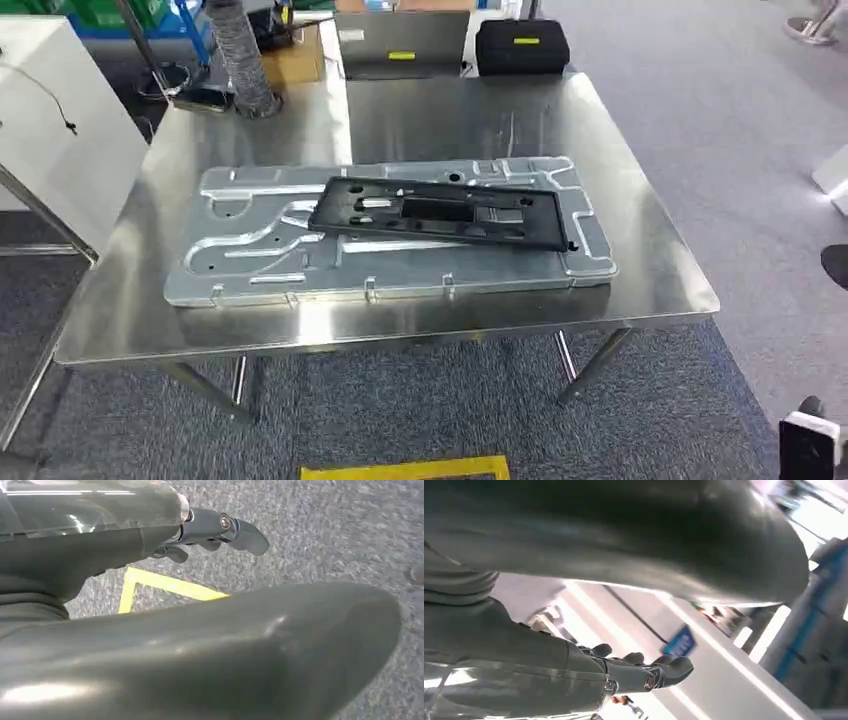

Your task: Take the parts from the cabinet and place them on the table.

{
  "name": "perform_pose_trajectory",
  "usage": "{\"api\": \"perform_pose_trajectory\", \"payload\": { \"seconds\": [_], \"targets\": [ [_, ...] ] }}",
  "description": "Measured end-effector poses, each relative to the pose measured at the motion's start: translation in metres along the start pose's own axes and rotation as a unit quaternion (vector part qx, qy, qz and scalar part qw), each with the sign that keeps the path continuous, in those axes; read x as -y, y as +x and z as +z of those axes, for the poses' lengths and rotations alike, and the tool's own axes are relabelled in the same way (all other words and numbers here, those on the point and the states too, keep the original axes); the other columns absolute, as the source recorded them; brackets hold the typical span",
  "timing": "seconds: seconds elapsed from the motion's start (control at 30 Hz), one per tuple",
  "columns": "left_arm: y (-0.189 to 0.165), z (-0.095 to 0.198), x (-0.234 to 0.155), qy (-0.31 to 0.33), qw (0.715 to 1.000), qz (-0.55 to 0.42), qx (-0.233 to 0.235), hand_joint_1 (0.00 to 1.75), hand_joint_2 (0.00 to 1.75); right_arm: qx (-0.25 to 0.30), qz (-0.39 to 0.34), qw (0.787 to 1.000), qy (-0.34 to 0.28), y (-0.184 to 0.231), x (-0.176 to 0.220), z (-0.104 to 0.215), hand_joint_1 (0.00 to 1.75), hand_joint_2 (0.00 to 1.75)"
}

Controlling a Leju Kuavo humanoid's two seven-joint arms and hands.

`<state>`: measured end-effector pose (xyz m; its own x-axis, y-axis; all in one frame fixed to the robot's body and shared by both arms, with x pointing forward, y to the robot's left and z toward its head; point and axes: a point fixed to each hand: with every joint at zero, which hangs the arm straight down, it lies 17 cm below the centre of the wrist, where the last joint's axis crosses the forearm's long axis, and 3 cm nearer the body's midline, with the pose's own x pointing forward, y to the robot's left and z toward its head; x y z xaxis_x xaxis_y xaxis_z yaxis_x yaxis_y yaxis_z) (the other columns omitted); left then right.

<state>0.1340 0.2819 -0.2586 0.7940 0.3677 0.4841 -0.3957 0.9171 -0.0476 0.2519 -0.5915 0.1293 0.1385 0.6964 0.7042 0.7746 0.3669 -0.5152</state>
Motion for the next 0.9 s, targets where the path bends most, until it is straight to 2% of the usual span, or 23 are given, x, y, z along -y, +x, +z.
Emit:
{"api": "perform_pose_trajectory", "payload": {
  "seconds": [0.07,0.37,0.57,0.73,0.9],
  "targets": [
    [-0.002,0.0,0.0,-0.001,1.0,-0.002,-0.002,0.0,0.0,-0.02,0.003,1.0,0.012,-0.014,-0.009,0.008,0.0,0.0],
    [-0.013,0.004,0.014,-0.012,1.0,-0.01,-0.021,0.0,0.0,-0.16,0.048,0.983,0.072,-0.106,-0.04,0.087,0.0,0.0],
    [-0.019,0.006,0.015,-0.016,0.999,-0.019,-0.027,0.0,0.0,-0.267,0.094,0.953,0.111,-0.161,-0.053,0.16,0.0,0.0],
    [-0.02,0.006,0.018,-0.023,0.999,-0.026,-0.029,0.0,0.0,-0.341,0.111,0.921,0.148,-0.182,-0.066,0.212,0.0,0.0],
    [-0.018,0.005,0.021,-0.03,0.999,-0.034,-0.029,0.0,0.0,-0.39,0.114,0.896,0.178,-0.189,-0.079,0.247,0.0,0.0]
  ]
}}
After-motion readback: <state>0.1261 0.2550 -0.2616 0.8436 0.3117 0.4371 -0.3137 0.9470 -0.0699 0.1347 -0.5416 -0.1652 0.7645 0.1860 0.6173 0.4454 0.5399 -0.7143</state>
